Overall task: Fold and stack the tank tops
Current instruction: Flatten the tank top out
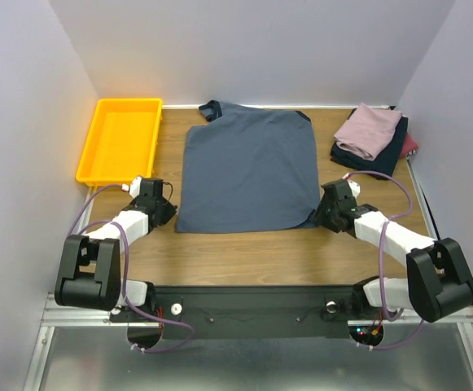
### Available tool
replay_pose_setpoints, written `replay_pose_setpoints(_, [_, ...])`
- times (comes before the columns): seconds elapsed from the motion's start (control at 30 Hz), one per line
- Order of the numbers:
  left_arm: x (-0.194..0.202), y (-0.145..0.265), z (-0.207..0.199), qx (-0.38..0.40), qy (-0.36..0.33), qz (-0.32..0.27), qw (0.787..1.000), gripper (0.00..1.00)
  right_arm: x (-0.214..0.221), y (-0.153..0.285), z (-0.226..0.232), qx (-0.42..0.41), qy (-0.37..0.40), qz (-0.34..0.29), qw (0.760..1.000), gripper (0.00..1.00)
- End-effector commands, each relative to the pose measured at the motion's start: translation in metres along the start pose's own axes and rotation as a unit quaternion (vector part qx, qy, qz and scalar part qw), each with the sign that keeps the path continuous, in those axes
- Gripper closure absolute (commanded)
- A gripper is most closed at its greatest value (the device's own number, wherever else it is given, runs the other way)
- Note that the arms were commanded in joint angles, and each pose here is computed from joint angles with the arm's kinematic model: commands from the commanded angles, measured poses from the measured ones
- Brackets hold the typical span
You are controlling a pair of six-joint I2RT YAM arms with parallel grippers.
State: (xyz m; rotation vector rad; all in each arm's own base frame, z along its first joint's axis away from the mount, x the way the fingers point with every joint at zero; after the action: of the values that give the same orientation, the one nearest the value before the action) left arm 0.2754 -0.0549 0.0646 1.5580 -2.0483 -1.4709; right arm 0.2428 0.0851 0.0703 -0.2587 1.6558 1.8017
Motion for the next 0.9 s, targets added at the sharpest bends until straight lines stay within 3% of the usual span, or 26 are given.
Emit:
replay_pose_setpoints(0.0, [-0.002, -0.003, -0.003, 0.007, 0.002, -0.003, 1.0, 0.91, -0.03, 0.009, 0.008, 0.007, 0.009, -0.055, 0.998, 0.55])
replay_pose_setpoints(0.07, [-0.002, -0.003, -0.004, 0.011, -0.001, -0.001, 1.0, 0.91, -0.034, 0.016, 0.002, 0.026, 0.015, -0.065, 0.997, 0.63])
replay_pose_setpoints(0.13, [-0.002, -0.002, -0.007, 0.02, -0.005, 0.002, 1.0, 0.91, -0.036, 0.019, -0.001, 0.034, 0.019, -0.073, 0.997, 0.64])
replay_pose_setpoints(0.23, [-0.001, 0.002, -0.014, 0.045, -0.011, 0.007, 0.999, 0.87, -0.037, 0.016, -0.006, 0.051, 0.028, -0.074, 0.996, 0.73])
replay_pose_setpoints(0.37, [-0.001, 0.008, -0.016, 0.063, -0.014, 0.006, 0.998, 0.8, -0.04, 0.014, -0.01, 0.078, 0.046, -0.075, 0.993, 0.94])
replay_pose_setpoints(0.4, [0.0, 0.012, -0.019, 0.078, -0.015, 0.012, 0.997, 0.78, -0.043, 0.015, -0.014, 0.094, 0.051, -0.079, 0.991, 0.95])
replay_pose_setpoints(0.5, [0.003, 0.019, -0.024, 0.1, -0.017, 0.022, 0.995, 0.75, -0.05, 0.021, -0.005, 0.073, 0.056, -0.075, 0.993, 0.92])
replay_pose_setpoints(0.63, [0.004, 0.035, -0.043, 0.162, -0.031, 0.034, 0.986, 0.74, -0.039, 0.017, 0.005, 0.037, 0.05, -0.04, 0.997, 0.76])
replay_pose_setpoints(0.87, [0.011, 0.042, -0.061, 0.188, -0.051, 0.052, 0.979, 0.75, -0.01, 0.008, 0.019, 0.018, 0.048, -0.009, 0.999, 0.69])
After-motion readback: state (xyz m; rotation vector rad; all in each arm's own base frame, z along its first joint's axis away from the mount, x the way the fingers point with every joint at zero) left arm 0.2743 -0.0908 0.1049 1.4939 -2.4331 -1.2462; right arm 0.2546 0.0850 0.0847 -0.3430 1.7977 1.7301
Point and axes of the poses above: each gripper's point midway between its finger pads, its own y axis back along the fingers, its own z axis along the line the jaws close on, x = y × z, the point moved 5 cm from there along y, back along the fingers, and after that the axes turned 8 degrees about y, right-handed, at the moved point
